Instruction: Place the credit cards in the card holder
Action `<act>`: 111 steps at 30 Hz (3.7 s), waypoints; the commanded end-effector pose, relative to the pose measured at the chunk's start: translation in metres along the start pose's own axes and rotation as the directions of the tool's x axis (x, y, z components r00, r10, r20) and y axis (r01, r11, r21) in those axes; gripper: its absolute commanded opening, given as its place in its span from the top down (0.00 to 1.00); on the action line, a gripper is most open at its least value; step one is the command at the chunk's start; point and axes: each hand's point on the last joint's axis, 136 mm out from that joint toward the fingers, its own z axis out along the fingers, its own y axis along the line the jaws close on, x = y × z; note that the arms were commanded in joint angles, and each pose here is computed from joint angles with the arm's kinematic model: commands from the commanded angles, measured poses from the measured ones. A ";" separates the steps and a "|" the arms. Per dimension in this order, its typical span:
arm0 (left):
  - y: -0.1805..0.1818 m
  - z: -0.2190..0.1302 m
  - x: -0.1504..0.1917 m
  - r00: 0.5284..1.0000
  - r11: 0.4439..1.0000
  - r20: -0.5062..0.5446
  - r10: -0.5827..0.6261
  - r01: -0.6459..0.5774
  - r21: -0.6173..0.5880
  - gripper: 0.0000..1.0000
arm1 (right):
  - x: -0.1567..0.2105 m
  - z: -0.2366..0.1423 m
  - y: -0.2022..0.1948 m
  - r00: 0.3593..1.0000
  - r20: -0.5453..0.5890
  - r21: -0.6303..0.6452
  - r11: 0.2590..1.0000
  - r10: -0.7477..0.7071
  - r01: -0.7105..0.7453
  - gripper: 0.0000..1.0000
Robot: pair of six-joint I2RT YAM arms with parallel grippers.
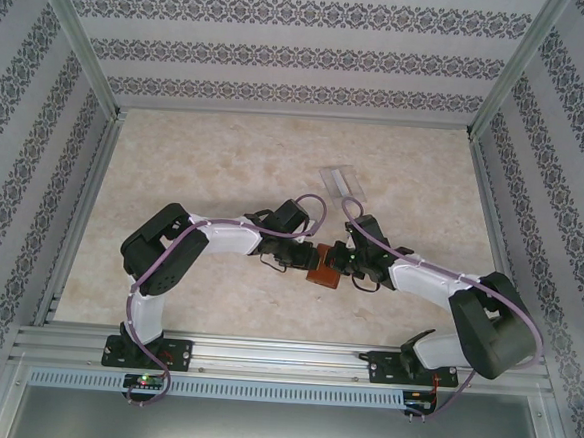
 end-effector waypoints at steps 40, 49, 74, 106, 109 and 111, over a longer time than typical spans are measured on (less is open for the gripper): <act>0.027 0.013 0.034 0.993 0.995 -0.102 -0.066 0.058 -0.082 0.76 | -0.007 -0.020 0.000 1.000 0.022 0.041 0.999 -0.019 0.018 1.00; 0.026 0.013 0.032 0.993 0.995 -0.097 -0.065 0.058 -0.080 0.76 | -0.004 -0.015 -0.003 1.000 0.004 0.048 0.998 -0.028 0.028 1.00; 0.025 0.013 0.032 0.992 0.995 -0.101 -0.071 0.063 -0.080 0.76 | 0.014 0.001 -0.007 0.999 -0.040 0.082 0.996 -0.032 0.035 1.00; -0.009 -0.003 -0.009 0.984 0.966 0.019 -0.176 0.169 0.194 0.71 | 0.062 -0.001 -0.059 0.989 0.106 0.293 0.954 -0.099 0.064 1.00; -0.006 -0.026 -0.021 0.979 0.965 0.082 -0.186 0.166 0.201 0.63 | 0.044 -0.006 -0.033 0.978 0.151 0.242 0.965 -0.143 0.104 1.00; 0.000 -0.044 -0.027 0.973 0.967 0.128 -0.192 0.165 0.194 0.59 | 0.036 -0.006 -0.015 0.971 0.154 0.193 0.969 -0.185 0.154 1.00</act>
